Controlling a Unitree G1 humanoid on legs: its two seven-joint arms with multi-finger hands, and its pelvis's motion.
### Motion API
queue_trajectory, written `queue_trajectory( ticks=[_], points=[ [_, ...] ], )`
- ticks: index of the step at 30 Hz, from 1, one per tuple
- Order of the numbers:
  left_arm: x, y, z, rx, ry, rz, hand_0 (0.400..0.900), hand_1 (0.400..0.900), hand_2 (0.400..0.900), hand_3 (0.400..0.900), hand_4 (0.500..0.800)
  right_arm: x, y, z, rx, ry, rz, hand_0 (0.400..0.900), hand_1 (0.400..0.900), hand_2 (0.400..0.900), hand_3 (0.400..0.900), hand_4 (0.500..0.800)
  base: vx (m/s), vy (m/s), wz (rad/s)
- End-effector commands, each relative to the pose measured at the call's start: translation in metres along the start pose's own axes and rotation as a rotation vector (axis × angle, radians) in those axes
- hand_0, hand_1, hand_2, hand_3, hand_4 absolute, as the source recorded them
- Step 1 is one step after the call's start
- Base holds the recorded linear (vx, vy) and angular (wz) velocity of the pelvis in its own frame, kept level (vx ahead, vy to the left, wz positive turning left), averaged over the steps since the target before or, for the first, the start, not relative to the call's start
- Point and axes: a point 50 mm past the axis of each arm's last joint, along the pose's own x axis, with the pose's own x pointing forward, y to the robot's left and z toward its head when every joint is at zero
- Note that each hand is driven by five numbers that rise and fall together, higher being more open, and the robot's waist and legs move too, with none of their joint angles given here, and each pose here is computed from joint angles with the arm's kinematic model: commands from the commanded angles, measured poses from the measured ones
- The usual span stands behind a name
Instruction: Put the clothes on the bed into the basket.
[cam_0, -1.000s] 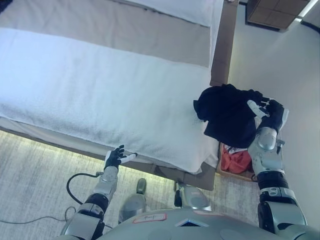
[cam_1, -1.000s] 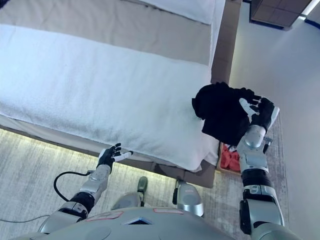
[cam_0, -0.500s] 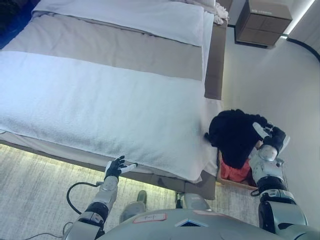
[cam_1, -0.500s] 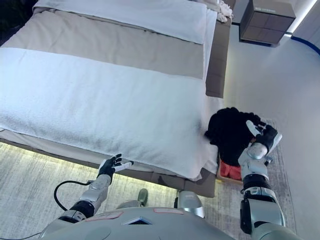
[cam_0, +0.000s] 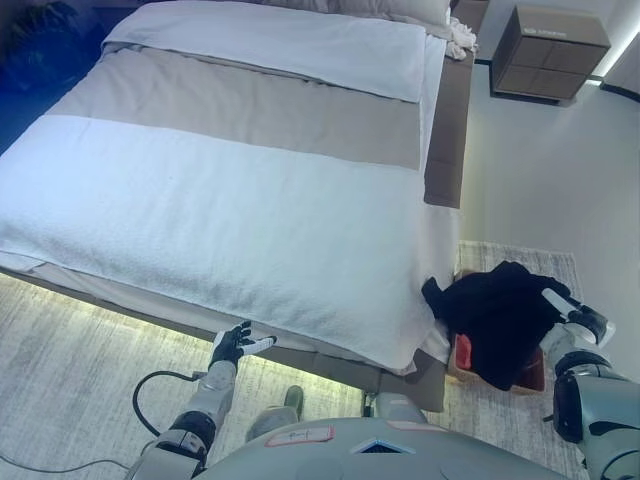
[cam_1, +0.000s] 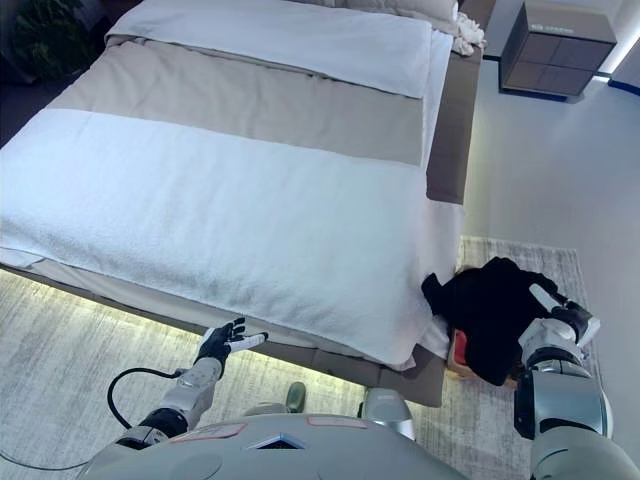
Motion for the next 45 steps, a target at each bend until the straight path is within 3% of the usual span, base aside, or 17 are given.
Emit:
queue_trajectory(
  ticks=[1, 10, 11, 12, 23, 31, 38, 45],
  points=[
    [0.005, 0.019, 0.010, 0.033, -0.031, 0.048, 0.900, 0.900, 0.900, 0.900, 0.800, -0.003, -0.002, 0.077, 0.043, -0.191, -0.014, 0.400, 0.400, 0.400, 0.400, 0.500, 0.000, 0.000, 0.00],
    [0.004, 0.014, 0.001, 0.031, 0.019, 0.032, 0.900, 0.900, 0.900, 0.900, 0.800, -0.019, 0.019, 0.128, 0.089, -0.278, 0.029, 0.400, 0.400, 0.400, 0.400, 0.500, 0.023, -0.016, -0.08],
    [0.005, 0.014, 0.000, 0.028, 0.024, 0.034, 0.900, 0.900, 0.900, 0.900, 0.800, -0.022, 0.023, 0.132, 0.093, -0.289, 0.039, 0.575, 0.575, 0.575, 0.575, 0.605, 0.018, -0.011, -0.11],
    [0.005, 0.013, -0.001, 0.026, 0.035, 0.033, 0.900, 0.900, 0.900, 0.900, 0.800, -0.024, 0.027, 0.134, 0.090, -0.298, 0.047, 0.900, 0.900, 0.900, 0.900, 0.800, 0.015, -0.008, -0.12],
    [0.005, 0.012, 0.001, 0.018, 0.033, 0.042, 0.900, 0.900, 0.900, 0.900, 0.800, -0.027, 0.047, 0.117, 0.105, -0.248, 0.089, 0.900, 0.900, 0.900, 0.900, 0.800, 0.008, -0.004, -0.03],
    [0.006, 0.012, -0.001, 0.024, 0.047, 0.038, 0.900, 0.900, 0.900, 0.900, 0.800, -0.018, 0.031, 0.105, 0.100, -0.193, 0.058, 0.900, 0.900, 0.900, 0.900, 0.800, 0.001, -0.001, 0.00],
    [0.006, 0.014, -0.004, 0.017, 0.060, 0.045, 0.900, 0.900, 0.900, 0.900, 0.800, -0.023, 0.039, 0.117, 0.069, -0.245, 0.100, 0.900, 0.900, 0.900, 0.900, 0.800, -0.004, -0.001, -0.02],
    [0.006, 0.017, -0.003, 0.027, 0.044, 0.049, 0.900, 0.900, 0.900, 0.900, 0.800, -0.019, 0.044, 0.090, -0.014, -0.235, 0.150, 0.900, 0.900, 0.900, 0.900, 0.800, 0.000, 0.000, 0.00]
  ],
)
